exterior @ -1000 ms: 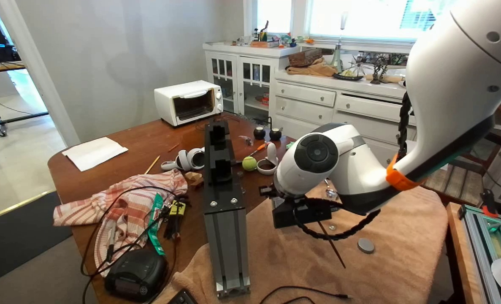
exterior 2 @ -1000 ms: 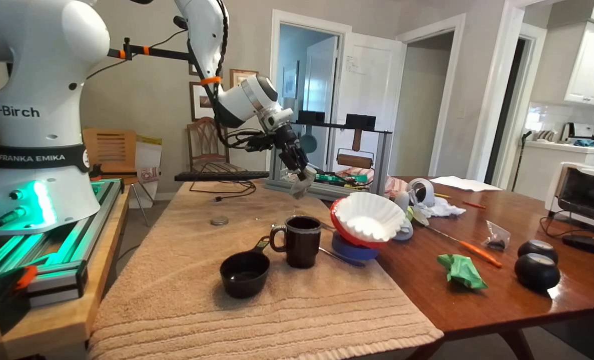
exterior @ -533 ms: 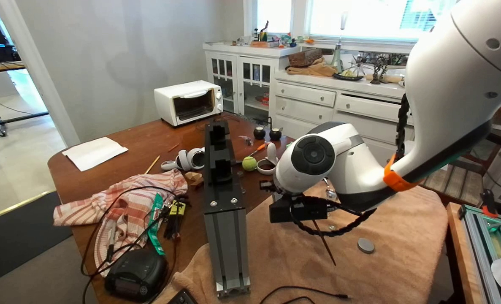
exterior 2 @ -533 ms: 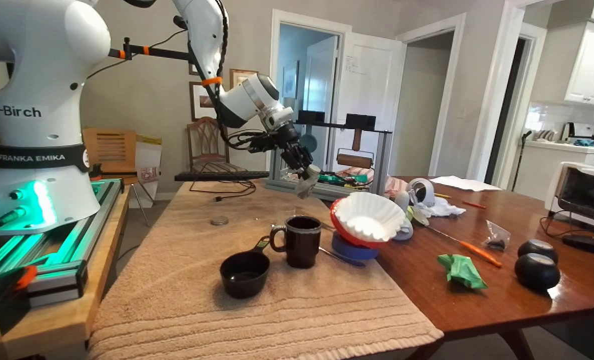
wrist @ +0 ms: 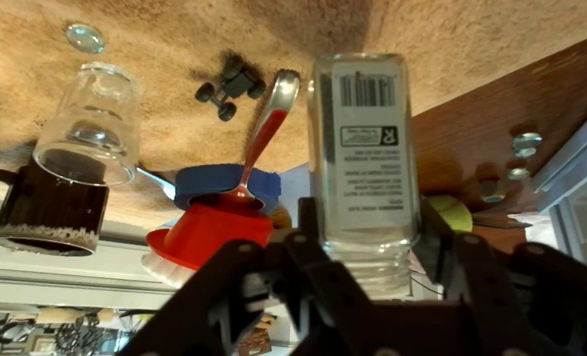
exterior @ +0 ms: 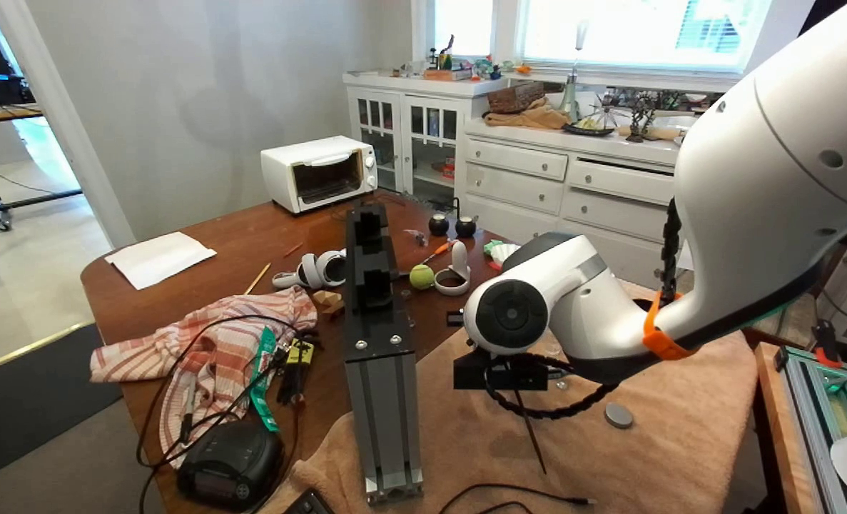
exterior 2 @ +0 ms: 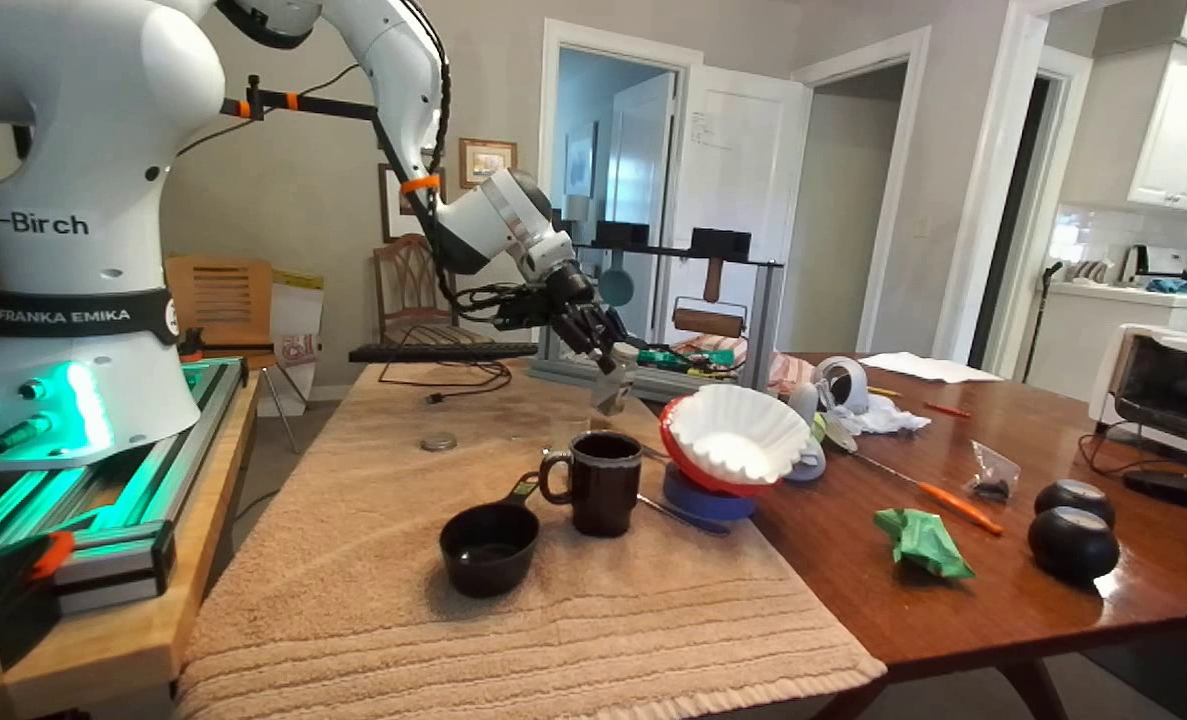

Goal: Put the bottle upright then put the lid on the bottle

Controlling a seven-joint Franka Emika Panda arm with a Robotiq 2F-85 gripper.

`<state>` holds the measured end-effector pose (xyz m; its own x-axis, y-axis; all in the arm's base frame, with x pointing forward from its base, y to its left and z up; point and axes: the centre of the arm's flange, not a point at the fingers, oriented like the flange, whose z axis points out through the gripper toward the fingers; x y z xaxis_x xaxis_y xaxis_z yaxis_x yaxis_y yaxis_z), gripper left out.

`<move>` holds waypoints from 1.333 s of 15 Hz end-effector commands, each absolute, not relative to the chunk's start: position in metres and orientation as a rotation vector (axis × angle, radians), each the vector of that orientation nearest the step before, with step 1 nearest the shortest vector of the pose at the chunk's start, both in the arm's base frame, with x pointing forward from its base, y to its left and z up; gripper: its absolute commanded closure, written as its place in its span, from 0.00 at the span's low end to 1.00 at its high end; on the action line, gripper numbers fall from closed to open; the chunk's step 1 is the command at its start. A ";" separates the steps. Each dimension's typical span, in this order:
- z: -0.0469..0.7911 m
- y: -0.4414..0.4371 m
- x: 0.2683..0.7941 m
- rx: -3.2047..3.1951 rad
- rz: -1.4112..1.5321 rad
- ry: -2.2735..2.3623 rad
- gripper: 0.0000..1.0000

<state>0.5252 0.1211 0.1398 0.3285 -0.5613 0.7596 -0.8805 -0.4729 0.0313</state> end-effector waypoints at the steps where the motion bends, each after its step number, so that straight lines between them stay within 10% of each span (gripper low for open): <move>1: 0.126 0.123 0.529 2.056 1.019 -1.299 0.76; 12: 0.107 0.134 0.527 2.019 0.998 -1.313 0.76; 13: 0.105 0.135 0.528 2.018 0.993 -1.315 0.70; 14: 0.104 0.135 0.528 2.019 0.986 -1.314 0.26; 20: 0.106 0.136 0.529 1.994 0.977 -1.333 0.00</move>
